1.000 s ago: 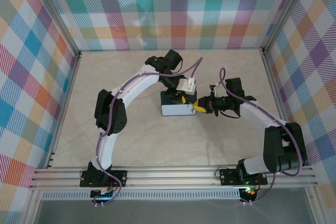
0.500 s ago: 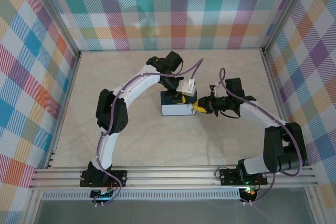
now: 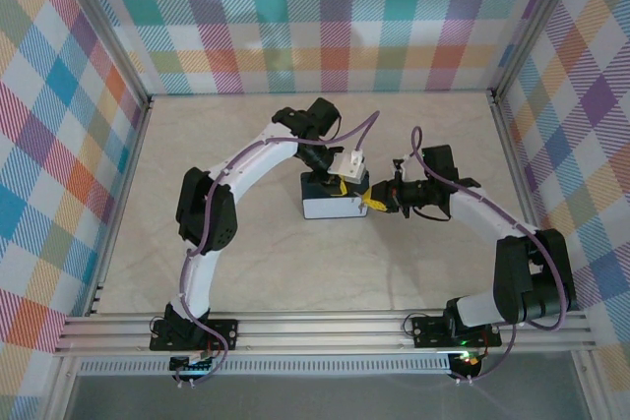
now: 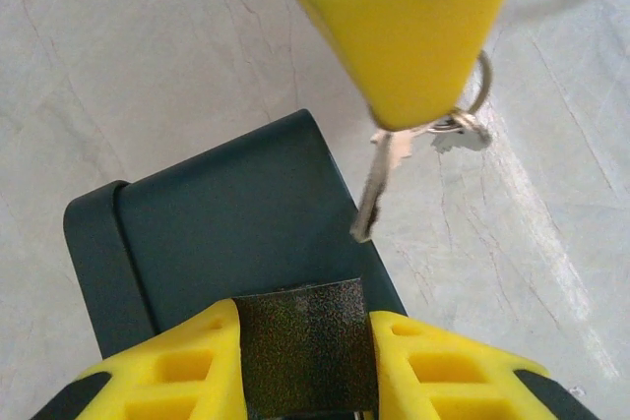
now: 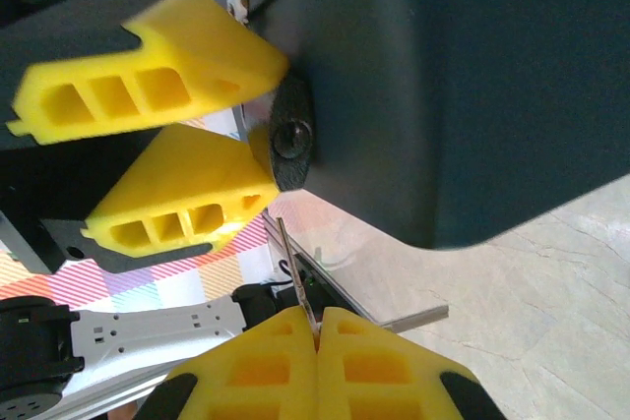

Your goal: Unlock a padlock with a key

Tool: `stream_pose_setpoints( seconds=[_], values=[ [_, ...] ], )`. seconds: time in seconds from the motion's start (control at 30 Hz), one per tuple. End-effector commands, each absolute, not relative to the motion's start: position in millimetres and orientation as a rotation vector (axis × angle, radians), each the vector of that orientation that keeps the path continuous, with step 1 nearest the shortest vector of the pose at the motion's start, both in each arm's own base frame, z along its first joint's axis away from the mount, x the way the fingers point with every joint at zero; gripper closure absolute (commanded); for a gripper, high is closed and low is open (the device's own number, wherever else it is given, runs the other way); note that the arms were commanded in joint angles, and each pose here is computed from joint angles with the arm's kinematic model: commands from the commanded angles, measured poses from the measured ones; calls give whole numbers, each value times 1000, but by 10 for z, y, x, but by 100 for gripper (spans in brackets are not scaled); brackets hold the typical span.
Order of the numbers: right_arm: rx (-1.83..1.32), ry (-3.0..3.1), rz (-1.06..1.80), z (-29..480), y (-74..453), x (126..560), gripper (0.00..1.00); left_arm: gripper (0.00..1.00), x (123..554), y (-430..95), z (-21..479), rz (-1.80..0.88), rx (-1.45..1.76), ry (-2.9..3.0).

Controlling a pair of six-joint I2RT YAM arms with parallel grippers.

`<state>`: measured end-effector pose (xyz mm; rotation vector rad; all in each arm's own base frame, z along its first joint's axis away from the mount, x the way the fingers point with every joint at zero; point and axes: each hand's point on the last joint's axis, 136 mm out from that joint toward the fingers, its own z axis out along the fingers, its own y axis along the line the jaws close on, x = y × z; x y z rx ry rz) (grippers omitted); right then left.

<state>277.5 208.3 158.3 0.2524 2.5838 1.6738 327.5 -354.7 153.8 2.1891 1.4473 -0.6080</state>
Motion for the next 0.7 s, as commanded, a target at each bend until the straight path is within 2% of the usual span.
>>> stream_pose_setpoints(
  seconds=[0.0, 0.23, 0.67],
  values=[
    [192, 2555, 1694, 1749, 2104, 2874, 99, 77, 3156, -3494, 1826, -651, 2156, 1366],
    [214, 2593, 1720, 1775, 2140, 2968, 99, 79, 3161, -3473, 1879, -677, 2100, 1334],
    [109, 2626, 1816, 1835, 2205, 2830, 99, 79, 3158, -3456, 1921, -713, 2032, 1303]
  ],
)
